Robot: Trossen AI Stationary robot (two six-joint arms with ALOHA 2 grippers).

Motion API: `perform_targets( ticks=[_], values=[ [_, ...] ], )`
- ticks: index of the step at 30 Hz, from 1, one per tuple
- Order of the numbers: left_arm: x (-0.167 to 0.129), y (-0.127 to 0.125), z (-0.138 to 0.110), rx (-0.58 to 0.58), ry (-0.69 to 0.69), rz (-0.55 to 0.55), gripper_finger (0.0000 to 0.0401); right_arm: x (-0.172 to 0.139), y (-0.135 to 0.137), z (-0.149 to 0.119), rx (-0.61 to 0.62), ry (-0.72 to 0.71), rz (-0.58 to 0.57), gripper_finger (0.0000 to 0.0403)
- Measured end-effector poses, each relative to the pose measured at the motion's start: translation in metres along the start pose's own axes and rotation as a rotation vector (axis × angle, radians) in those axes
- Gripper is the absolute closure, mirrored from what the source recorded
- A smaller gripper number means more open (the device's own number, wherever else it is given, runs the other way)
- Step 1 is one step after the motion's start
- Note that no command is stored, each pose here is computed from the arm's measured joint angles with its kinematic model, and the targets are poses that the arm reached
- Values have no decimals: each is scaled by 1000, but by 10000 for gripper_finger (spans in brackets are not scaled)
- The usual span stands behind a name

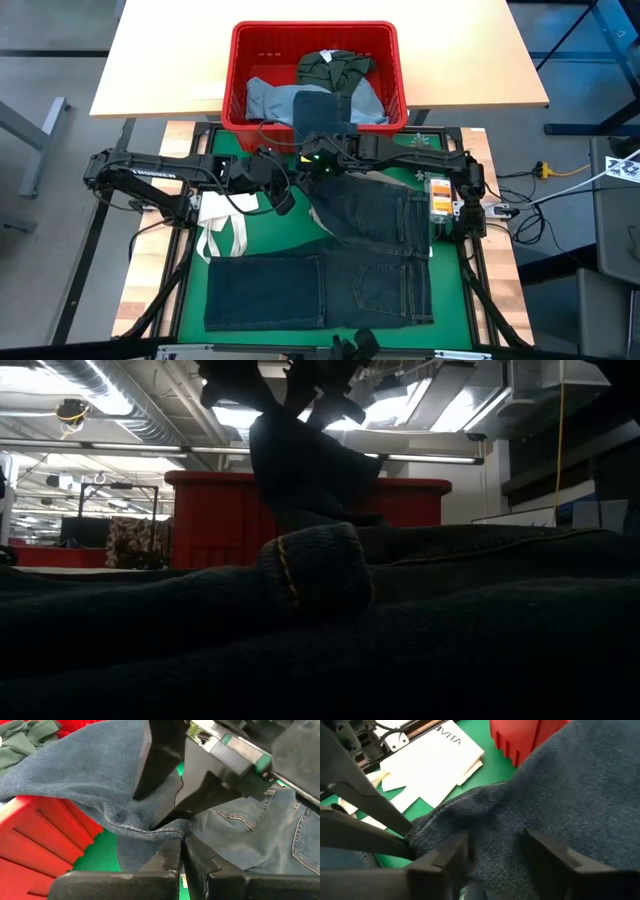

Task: Fold Laundry from Bin
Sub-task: Fold the dark blue jeans

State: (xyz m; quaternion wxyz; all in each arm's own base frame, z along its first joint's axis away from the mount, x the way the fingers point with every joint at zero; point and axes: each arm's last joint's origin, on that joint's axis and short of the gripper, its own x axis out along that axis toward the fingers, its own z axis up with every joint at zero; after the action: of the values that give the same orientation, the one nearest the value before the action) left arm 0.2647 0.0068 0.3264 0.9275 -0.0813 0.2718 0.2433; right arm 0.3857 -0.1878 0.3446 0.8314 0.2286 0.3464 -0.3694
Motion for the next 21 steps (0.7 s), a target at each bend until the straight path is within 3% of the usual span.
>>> perform_targets(
  ticks=[7, 13, 21],
  values=[
    [0, 0, 0, -3, -4, -2, 398, 0, 0, 0, -14, -1, 7, 384],
    [0, 0, 0, 19, -4, -6, 382, 0, 3, 1, -35, 10, 69, 384],
    [-1, 0, 1, 46, -4, -13, 314, -15, 1, 4, -50, -11, 98, 398]
  ],
)
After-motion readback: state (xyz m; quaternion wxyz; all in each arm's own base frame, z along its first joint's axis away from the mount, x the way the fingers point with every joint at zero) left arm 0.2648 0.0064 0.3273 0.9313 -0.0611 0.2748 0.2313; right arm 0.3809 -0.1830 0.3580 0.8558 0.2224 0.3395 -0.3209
